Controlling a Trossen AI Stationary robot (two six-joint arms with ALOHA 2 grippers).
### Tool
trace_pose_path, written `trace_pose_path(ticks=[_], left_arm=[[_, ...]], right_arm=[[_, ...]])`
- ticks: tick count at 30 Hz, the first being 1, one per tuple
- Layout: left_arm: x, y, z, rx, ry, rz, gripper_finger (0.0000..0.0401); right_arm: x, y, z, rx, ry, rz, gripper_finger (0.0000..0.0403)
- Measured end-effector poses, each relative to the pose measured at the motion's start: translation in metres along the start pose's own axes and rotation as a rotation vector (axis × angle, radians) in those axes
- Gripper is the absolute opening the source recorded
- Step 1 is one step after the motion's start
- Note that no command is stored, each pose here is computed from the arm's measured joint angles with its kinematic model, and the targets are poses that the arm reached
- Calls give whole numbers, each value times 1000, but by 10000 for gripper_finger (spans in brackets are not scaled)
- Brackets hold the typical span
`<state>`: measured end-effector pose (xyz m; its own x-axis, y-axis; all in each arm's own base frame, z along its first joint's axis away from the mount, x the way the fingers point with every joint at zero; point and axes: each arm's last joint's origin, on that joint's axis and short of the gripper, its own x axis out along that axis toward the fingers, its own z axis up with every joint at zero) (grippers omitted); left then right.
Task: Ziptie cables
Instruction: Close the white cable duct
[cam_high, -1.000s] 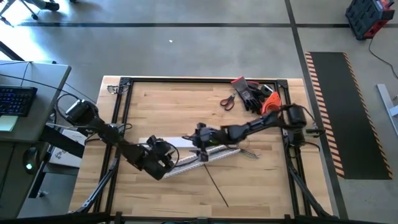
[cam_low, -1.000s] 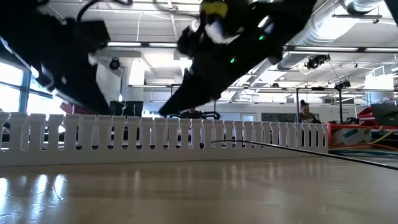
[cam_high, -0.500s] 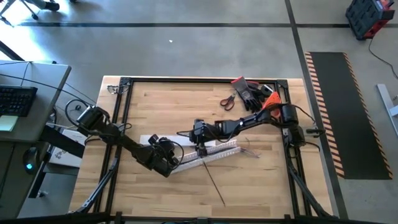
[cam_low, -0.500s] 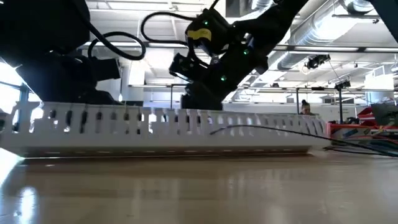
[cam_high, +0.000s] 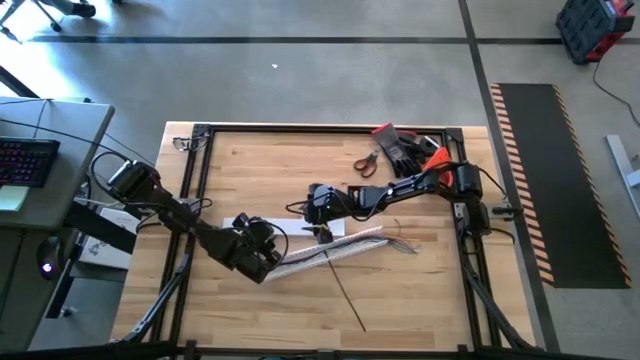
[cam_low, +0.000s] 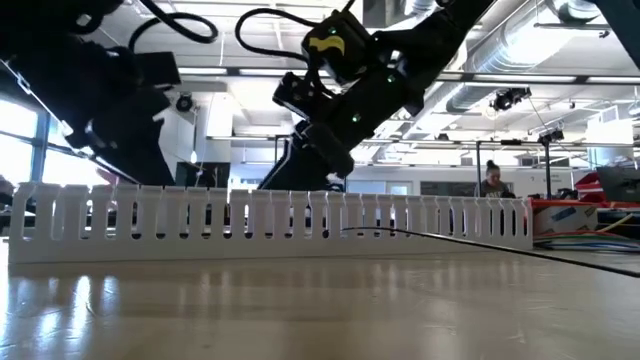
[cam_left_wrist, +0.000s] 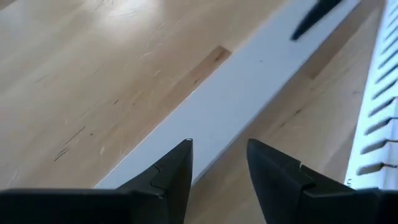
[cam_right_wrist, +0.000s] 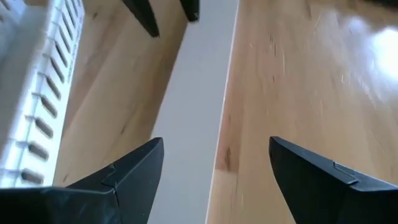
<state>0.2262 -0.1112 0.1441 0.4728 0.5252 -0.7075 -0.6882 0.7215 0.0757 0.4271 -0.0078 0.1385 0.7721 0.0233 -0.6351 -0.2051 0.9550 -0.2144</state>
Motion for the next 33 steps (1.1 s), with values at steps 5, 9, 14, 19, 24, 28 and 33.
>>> trace_pose_path(ticks=[5, 9, 14, 19, 24, 28, 33], left_arm=[[-8, 14, 3, -94, 11, 60, 126], [-13, 23, 4, -135, 12, 111, 109], [-13, 25, 5, -140, 3, 119, 84], [-13, 25, 5, -143, 3, 119, 55], [-14, 24, 4, -144, 2, 114, 20], [-14, 24, 4, -140, 3, 111, 2], [-19, 22, -1, -135, 2, 93, 2]], right_arm=[[3, -9, 4, 58, -103, 1, 276], [11, -13, -3, 103, -129, 65, 276], [28, -13, -2, 79, -139, 136, 276], [57, -15, -2, 56, -18, 169, 275], [74, -20, 4, 28, 85, 188, 241], [74, -28, 6, 10, 144, 199, 202], [60, -48, -4, 34, 226, 188, 196]])
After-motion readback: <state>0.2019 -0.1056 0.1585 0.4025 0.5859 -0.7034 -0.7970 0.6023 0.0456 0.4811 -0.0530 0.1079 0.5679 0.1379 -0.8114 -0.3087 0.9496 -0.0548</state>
